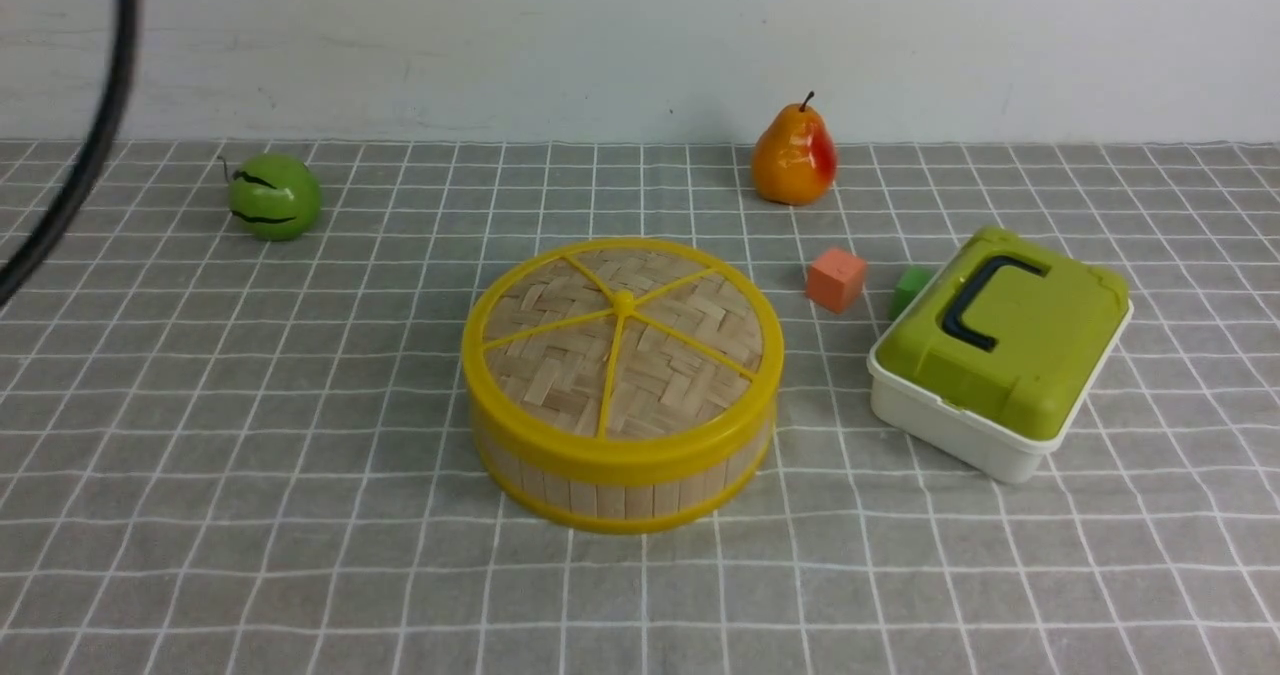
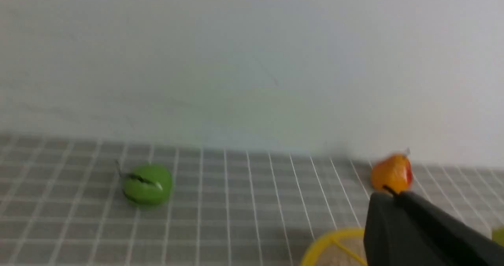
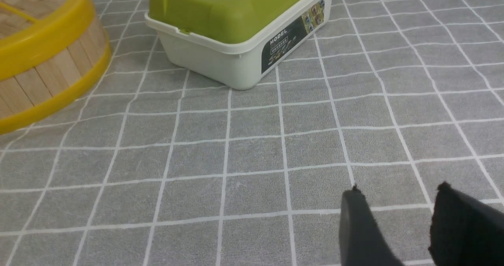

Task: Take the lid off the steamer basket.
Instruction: Use the left arm to lift the lid of the steamer

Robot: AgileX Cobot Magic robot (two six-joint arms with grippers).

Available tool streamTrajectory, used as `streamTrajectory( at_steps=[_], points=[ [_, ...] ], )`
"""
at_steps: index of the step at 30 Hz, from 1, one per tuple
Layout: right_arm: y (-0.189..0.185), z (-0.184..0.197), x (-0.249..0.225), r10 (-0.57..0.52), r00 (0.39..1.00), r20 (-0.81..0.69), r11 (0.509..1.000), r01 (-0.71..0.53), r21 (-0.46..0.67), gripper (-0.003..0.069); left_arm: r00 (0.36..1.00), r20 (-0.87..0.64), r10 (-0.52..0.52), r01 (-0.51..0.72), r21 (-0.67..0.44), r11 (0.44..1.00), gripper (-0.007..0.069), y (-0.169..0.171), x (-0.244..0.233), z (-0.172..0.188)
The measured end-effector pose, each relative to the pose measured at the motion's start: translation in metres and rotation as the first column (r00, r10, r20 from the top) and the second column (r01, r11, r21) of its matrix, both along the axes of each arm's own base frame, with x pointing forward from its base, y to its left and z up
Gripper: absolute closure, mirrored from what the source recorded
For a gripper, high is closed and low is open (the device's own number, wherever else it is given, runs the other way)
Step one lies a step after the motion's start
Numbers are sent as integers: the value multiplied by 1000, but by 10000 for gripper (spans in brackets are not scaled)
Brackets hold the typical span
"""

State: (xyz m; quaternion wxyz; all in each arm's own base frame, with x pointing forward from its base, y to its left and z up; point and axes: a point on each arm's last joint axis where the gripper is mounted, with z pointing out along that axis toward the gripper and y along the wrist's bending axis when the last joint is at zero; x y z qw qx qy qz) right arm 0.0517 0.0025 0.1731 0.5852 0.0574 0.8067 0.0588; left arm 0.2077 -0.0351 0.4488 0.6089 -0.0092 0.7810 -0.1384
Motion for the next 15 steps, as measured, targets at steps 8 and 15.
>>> streamTrajectory(
  at_steps=[8,15],
  points=[
    [0,0,0,0,1000,0,1000,0,0,418,920,-299,-253,270,17,963,638,-69,61,-7],
    [0,0,0,0,1000,0,1000,0,0,418,803,-484,-347,428,64,901,604,-137,108,-39]
  ],
)
